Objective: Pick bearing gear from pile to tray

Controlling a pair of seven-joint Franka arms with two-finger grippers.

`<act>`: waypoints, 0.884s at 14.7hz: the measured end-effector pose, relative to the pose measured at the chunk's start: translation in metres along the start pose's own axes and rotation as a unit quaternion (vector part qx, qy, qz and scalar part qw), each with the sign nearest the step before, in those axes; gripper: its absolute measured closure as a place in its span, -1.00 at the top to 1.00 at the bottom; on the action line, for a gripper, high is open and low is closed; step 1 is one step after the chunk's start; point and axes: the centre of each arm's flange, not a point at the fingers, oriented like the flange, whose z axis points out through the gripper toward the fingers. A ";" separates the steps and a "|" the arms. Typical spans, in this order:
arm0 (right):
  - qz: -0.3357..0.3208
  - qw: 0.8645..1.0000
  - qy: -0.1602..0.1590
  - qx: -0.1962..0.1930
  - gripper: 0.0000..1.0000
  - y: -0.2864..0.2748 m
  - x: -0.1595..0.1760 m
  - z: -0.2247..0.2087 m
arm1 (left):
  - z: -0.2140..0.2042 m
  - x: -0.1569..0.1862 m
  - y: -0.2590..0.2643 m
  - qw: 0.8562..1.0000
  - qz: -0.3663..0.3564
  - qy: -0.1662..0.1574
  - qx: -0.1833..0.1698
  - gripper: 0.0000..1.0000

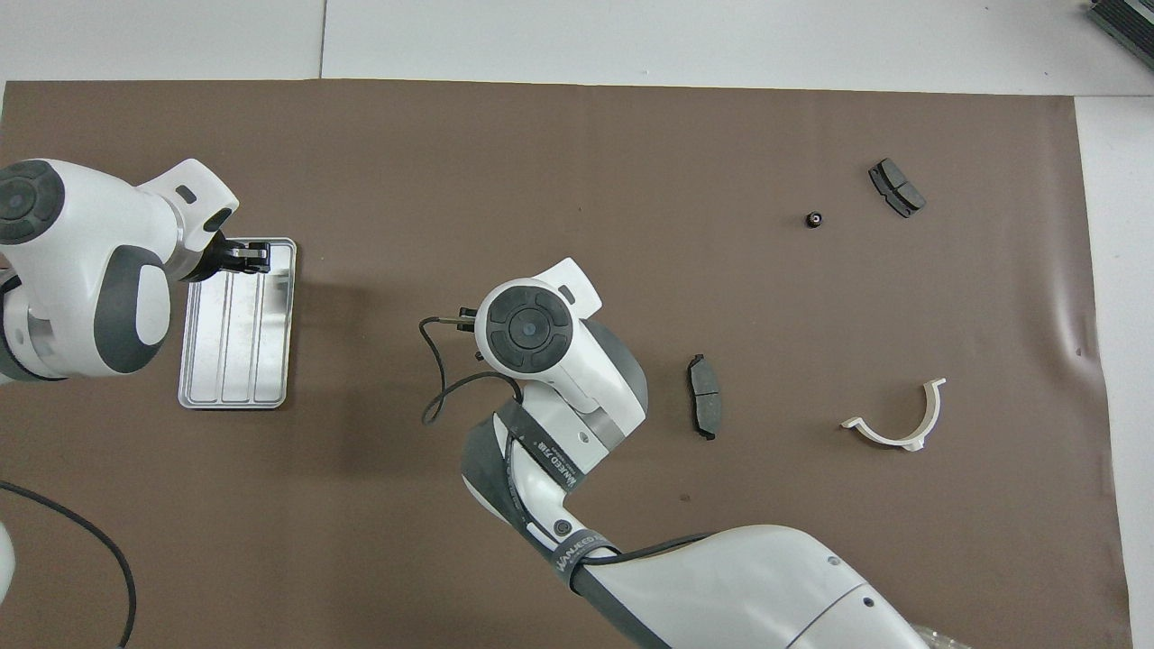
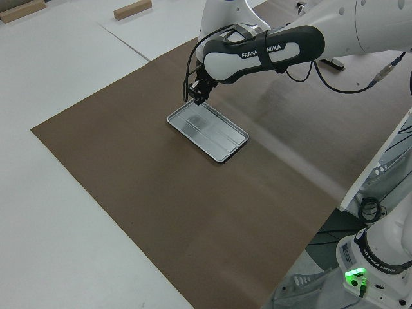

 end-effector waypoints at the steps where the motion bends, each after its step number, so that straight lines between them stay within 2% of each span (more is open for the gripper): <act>1: -0.001 1.000 -0.002 -0.002 -0.30 0.000 -0.002 0.003 | 0.005 -0.001 -0.004 1.000 0.007 -0.003 -0.001 -0.31; 4: 0.002 1.000 -0.001 -0.004 -0.30 0.009 -0.004 0.015 | 0.018 -0.001 -0.012 1.000 0.017 -0.005 -0.001 -0.31; 5: 0.002 1.000 -0.001 -0.004 -0.20 0.010 -0.004 0.017 | 0.022 -0.001 -0.013 1.000 0.025 -0.006 -0.001 -0.31; 8: -0.001 1.000 0.005 -0.005 0.43 0.011 -0.002 0.016 | 0.029 -0.002 -0.016 0.999 0.047 -0.009 -0.001 -0.31; 11: -0.006 0.999 0.036 -0.016 1.00 0.026 0.023 -0.002 | 0.034 -0.002 -0.015 0.998 0.055 -0.010 -0.002 -0.31; 13: -0.009 0.999 0.046 -0.027 1.00 0.065 0.065 -0.029 | 0.035 -0.002 -0.014 0.998 0.057 -0.010 -0.002 -0.22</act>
